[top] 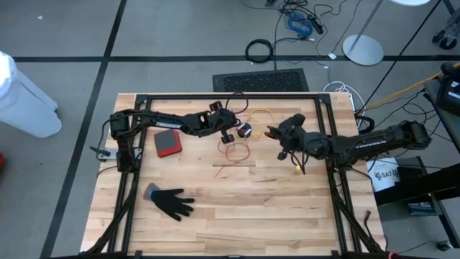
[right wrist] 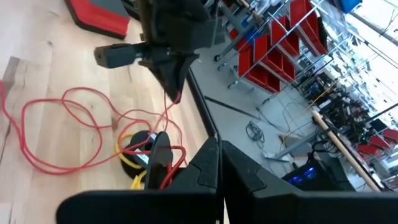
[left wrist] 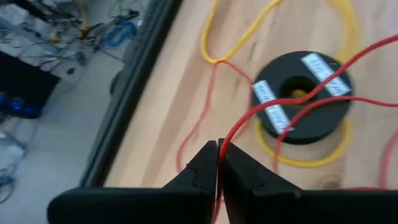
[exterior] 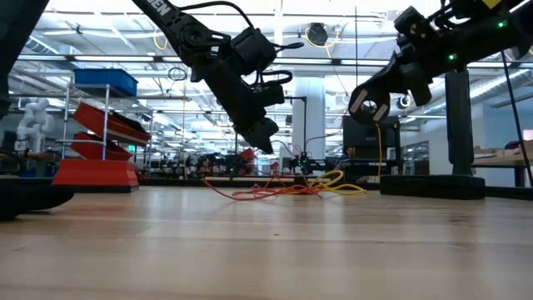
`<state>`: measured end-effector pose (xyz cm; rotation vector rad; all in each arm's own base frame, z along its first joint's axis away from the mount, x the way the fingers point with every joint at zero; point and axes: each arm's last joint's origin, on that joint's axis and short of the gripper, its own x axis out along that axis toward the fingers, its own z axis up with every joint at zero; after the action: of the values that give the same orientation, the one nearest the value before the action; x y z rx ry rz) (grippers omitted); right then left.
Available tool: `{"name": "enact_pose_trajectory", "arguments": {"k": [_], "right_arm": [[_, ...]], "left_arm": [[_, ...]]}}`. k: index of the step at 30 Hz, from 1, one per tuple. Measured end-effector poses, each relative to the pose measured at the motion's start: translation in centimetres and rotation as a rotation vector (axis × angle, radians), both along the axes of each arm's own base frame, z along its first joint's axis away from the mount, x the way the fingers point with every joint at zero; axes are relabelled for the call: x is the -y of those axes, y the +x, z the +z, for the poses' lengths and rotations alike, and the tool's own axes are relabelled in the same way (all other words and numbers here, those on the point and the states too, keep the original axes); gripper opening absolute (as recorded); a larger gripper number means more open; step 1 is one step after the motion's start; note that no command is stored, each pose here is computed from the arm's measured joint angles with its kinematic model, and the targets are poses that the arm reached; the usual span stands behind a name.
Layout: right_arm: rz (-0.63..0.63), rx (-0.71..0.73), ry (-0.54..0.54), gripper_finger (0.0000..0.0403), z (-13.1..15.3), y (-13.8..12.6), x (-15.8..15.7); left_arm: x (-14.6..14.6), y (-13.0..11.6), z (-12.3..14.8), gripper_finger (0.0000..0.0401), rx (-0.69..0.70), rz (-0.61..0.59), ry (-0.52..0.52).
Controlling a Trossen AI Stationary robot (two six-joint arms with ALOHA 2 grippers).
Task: Coil cords
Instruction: Uncoil the red wire from the spool
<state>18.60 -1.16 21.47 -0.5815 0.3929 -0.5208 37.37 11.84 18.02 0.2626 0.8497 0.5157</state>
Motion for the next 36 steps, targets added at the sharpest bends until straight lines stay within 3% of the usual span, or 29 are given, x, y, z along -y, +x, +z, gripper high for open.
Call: {"name": "enact_pose_trajectory", "arguments": {"k": [4, 15, 22, 28, 36], "right_arm": [[0.0, 0.0, 0.001, 0.0, 0.2, -0.3, 0.0], [0.051, -0.027, 0.034, 0.0, 0.6, -1.9, -0.1], [0.121, -0.072, 0.098, 0.0, 0.2, -2.8, -0.3], [0.148, -0.093, 0.145, 0.0, 0.0, -3.1, -0.2], [0.283, -0.031, 0.205, 0.0, 0.7, -3.5, -0.2]], "left_arm": [[0.3, 0.0, -0.2, 0.0045, -0.01, -0.04, -0.04], [3.7, 0.9, -0.2, 0.0158, 0.02, -0.241, -0.157], [5.5, 1.5, -0.1, 0.0167, 0.055, -0.359, -0.223], [6.3, 1.6, -0.1, 0.0167, 0.064, -0.392, -0.276], [7.9, 1.7, 0.1, 0.0167, 0.071, -0.46, -0.315]]}}
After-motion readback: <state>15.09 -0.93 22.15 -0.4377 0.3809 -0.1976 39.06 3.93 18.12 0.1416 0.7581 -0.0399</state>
